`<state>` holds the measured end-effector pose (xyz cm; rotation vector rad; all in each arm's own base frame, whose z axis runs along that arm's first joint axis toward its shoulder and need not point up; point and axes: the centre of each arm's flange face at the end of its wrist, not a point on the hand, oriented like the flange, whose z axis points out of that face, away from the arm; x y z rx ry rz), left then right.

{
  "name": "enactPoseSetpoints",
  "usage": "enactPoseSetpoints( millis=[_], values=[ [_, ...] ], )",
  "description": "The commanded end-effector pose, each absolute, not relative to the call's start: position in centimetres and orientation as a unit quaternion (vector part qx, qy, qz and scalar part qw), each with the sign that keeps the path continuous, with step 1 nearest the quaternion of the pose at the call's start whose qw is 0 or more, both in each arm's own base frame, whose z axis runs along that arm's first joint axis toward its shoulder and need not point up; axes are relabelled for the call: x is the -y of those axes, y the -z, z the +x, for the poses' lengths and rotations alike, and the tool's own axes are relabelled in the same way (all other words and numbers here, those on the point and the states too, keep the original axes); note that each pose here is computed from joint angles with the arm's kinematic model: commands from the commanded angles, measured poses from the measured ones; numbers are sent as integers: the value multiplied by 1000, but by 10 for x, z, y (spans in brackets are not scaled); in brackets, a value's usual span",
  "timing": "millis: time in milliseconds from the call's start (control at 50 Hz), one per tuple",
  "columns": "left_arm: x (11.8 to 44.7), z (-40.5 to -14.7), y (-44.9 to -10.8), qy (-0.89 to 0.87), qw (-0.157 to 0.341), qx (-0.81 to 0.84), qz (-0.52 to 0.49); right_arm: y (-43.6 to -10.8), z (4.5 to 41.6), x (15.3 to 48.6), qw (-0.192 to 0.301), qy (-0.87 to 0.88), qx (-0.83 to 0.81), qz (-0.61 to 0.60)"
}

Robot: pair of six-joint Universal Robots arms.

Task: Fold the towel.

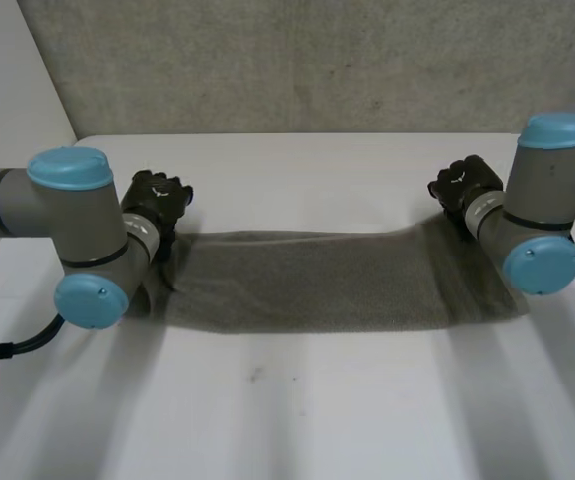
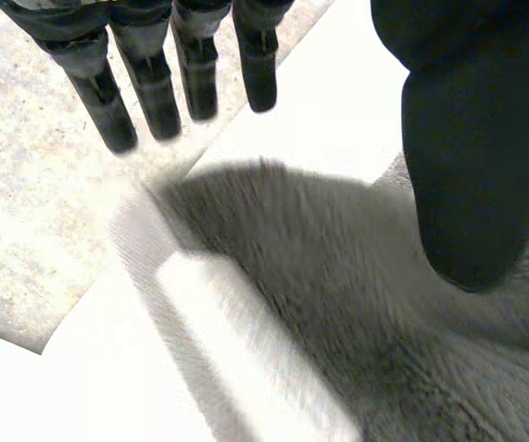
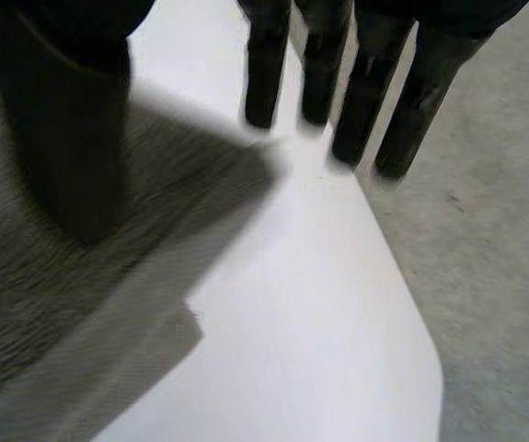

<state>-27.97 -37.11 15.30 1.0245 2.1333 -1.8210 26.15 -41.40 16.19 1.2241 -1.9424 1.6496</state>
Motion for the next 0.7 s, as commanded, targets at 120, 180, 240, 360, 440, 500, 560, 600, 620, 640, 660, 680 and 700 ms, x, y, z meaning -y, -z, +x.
enactPoseSetpoints(
  millis=[120, 180, 240, 360, 440, 500, 560, 600, 620, 640, 660, 680, 700],
  values=[
    [370, -277, -166, 616, 80, -710, 332, -196, 252, 415, 150, -622, 698, 322],
    [363, -271, -176, 617, 83, -710, 329, -215, 244, 401, 131, -628, 705, 302],
    [352, -263, -190, 621, 83, -709, 325, -226, 239, 378, 117, -624, 712, 299],
    [323, -247, -203, 616, 82, -713, 324, -216, 229, 332, 81, -587, 730, 340],
    [304, -239, -202, 614, 83, -715, 324, -199, 212, 320, 63, -559, 751, 345],
    [295, -236, -198, 614, 83, -715, 324, -182, 204, 313, 49, -548, 759, 349],
    [291, -234, -194, 613, 83, -716, 324, -167, 200, 311, 48, -551, 758, 347],
    [290, -234, -192, 613, 84, -716, 324, -155, 197, 313, 55, -559, 753, 342],
    [289, -233, -190, 612, 83, -717, 324, -155, 197, 313, 55, -559, 753, 342],
    [289, -233, -190, 611, 83, -717, 324, -148, 194, 316, 60, -564, 751, 339],
    [288, -233, -189, 610, 83, -719, 323, -142, 192, 318, 64, -564, 750, 340],
    [288, -232, -188, 609, 82, -720, 322, -142, 192, 318, 64, -564, 750, 340],
    [288, -232, -188, 609, 82, -720, 322, -136, 191, 319, 67, -561, 751, 342]
  ],
)
